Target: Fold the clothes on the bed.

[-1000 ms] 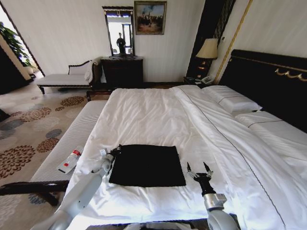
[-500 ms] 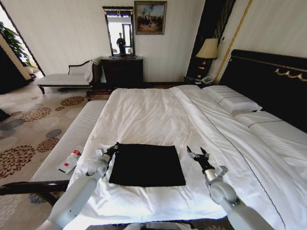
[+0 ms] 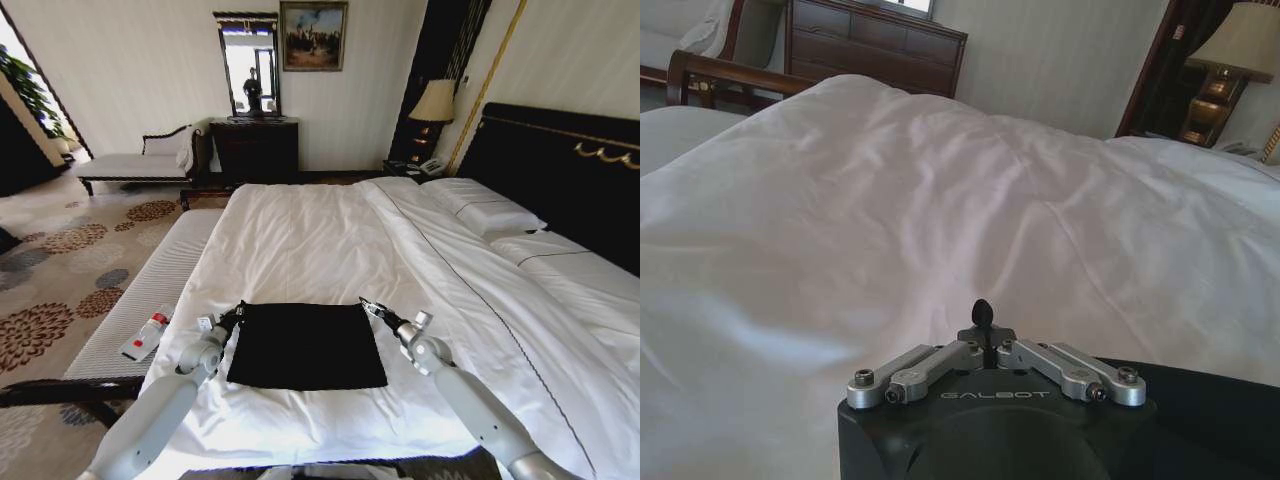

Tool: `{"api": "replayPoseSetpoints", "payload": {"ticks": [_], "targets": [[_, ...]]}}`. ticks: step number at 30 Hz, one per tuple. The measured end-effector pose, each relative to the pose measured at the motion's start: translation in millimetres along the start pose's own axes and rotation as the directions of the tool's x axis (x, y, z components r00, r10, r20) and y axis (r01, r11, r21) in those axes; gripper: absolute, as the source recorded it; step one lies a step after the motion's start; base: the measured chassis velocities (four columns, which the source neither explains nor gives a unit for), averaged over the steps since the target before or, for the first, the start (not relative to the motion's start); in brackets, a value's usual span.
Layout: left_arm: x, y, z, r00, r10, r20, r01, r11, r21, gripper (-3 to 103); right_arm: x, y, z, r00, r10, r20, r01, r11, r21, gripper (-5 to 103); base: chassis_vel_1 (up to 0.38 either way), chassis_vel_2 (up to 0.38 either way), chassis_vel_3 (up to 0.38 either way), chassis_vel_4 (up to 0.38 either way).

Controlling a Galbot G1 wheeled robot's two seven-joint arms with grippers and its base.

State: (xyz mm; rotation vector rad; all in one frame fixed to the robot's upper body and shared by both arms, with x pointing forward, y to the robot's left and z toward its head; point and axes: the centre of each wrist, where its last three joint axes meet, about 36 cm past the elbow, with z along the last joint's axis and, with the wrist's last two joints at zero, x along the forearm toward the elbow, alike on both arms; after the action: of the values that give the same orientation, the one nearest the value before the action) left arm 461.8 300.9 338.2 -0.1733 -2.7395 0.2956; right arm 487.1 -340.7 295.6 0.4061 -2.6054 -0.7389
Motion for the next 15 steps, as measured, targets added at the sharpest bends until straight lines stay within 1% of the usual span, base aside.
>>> {"api": "replayPoseSetpoints", "payload": {"ticks": [3,6,8,9,10,11,13,14,15], "targets": [[-3,-1.4,0,1.000,0.002,-0.001,-0.002,1.000,0.001,1,-7,-8,12,1.000,0.025,-0.018,-0.025,1.000,-0.002,100,0.000,0.000,0.000,0.000],[-3,-1.8,0,1.000,0.003,0.000,-0.003,1.000,0.000,1,-9,-12,14,0.999,0.034,-0.024,-0.034,0.999,0.000,101,0.000,0.000,0.000,0.000],[-3,-1.4,-1,1.000,0.002,0.000,-0.002,1.000,-0.001,1,-10,-15,15,0.999,0.034,-0.030,-0.034,0.999,0.004,97,0.000,0.000,0.000,0.000],[-3,-1.4,-1,1.000,0.002,0.000,-0.002,1.000,-0.001,1,-10,-15,15,0.999,0.034,-0.030,-0.034,0.999,0.004,97,0.000,0.000,0.000,0.000],[-3,-1.1,-1,1.000,0.002,-0.001,-0.002,1.000,-0.002,1,-9,-16,15,0.999,0.033,-0.033,-0.033,0.999,0.006,92,0.000,0.000,0.000,0.000],[-3,-0.3,-1,1.000,0.002,-0.001,-0.002,1.000,-0.003,1,-9,-18,16,0.999,0.031,-0.037,-0.031,0.999,0.009,92,0.000,0.000,0.000,0.000],[-2,0.9,-1,1.000,0.001,-0.001,-0.001,1.000,-0.005,1,-9,-20,17,0.999,0.026,-0.043,-0.026,1.000,0.013,82,0.000,0.000,0.000,0.000],[-2,0.9,-1,1.000,0.001,-0.001,-0.001,1.000,-0.005,1,-9,-20,17,0.999,0.026,-0.043,-0.026,1.000,0.013,82,0.000,0.000,0.000,0.000],[-2,1.6,-1,1.000,0.000,-0.001,0.000,1.000,-0.008,1,-8,-21,18,0.999,0.019,-0.046,-0.018,1.000,0.015,76,0.000,0.000,0.000,0.000]]}}
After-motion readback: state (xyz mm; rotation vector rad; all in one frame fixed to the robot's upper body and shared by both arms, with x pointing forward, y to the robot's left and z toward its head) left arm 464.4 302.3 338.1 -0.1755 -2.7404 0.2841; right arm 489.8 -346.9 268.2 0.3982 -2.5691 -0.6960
